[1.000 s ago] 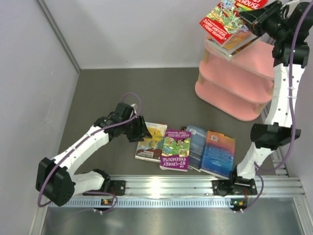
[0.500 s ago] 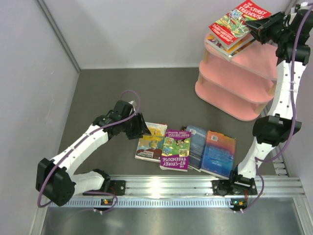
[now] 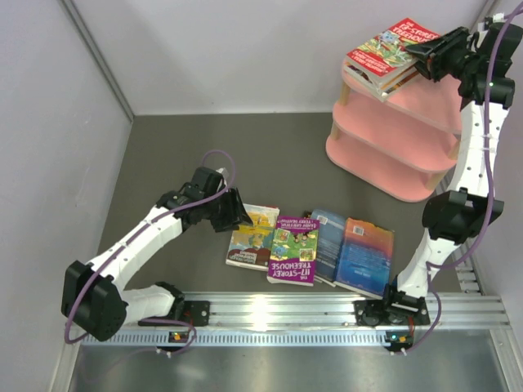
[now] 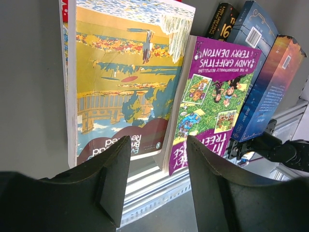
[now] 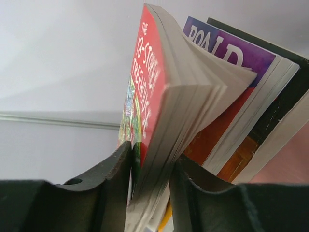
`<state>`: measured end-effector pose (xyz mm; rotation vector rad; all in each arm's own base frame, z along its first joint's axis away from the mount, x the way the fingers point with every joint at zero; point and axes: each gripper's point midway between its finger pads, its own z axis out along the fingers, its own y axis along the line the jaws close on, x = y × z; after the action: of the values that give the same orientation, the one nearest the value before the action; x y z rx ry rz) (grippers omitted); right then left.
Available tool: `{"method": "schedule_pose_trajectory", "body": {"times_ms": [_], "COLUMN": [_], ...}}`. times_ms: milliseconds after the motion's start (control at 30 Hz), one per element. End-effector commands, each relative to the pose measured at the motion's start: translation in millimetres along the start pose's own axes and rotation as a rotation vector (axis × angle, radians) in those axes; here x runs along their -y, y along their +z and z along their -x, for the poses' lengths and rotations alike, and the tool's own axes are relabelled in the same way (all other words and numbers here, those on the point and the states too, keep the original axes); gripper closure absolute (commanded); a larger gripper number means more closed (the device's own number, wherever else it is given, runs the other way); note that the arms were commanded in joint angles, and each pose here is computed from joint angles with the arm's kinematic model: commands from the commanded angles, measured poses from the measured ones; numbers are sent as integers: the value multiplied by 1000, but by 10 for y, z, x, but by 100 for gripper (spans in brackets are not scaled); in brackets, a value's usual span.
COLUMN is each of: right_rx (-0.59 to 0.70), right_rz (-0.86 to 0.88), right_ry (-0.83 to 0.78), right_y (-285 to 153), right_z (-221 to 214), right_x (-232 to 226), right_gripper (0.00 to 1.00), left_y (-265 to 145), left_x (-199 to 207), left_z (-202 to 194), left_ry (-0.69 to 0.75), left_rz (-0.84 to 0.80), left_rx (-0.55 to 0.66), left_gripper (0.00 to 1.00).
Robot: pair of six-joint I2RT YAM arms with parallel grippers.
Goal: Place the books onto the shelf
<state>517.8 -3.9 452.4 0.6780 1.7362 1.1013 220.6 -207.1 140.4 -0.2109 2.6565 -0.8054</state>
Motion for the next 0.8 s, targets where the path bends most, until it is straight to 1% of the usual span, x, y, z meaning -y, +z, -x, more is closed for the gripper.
{"method": "schedule_pose_trajectory", "body": {"times_ms": [0, 133, 167, 267, 400, 533, 767], "right_rx": [24, 27, 26, 20, 36, 51, 64], "right_rz": [21, 19, 20, 23, -19, -76, -63], "right_ry": [-63, -78, -79, -86, -100, -111, -160], "right_y": [-90, -95, -98, -115, -248, -375, -572], "right_z": [66, 77, 75, 73, 71, 82, 75], "right_x": [-75, -57, -61, -55, 4, 171, 98], "right_gripper": [64, 54, 48, 38, 35, 35, 32], "left_y": [-68, -66, -67, -60, -35, -7, 16], "left_x": [101, 80, 79, 77, 78, 91, 141], "left_z": [126, 110, 107, 108, 105, 100, 158], "left_ry": [24, 20, 17, 17, 17, 15, 32], "left_rz": [-27, -23, -23, -23, -24, -31, -39], "left_rx": [41, 37, 37, 37, 30, 19, 21], "left_gripper": [45, 45, 46, 46, 46, 46, 46]}}
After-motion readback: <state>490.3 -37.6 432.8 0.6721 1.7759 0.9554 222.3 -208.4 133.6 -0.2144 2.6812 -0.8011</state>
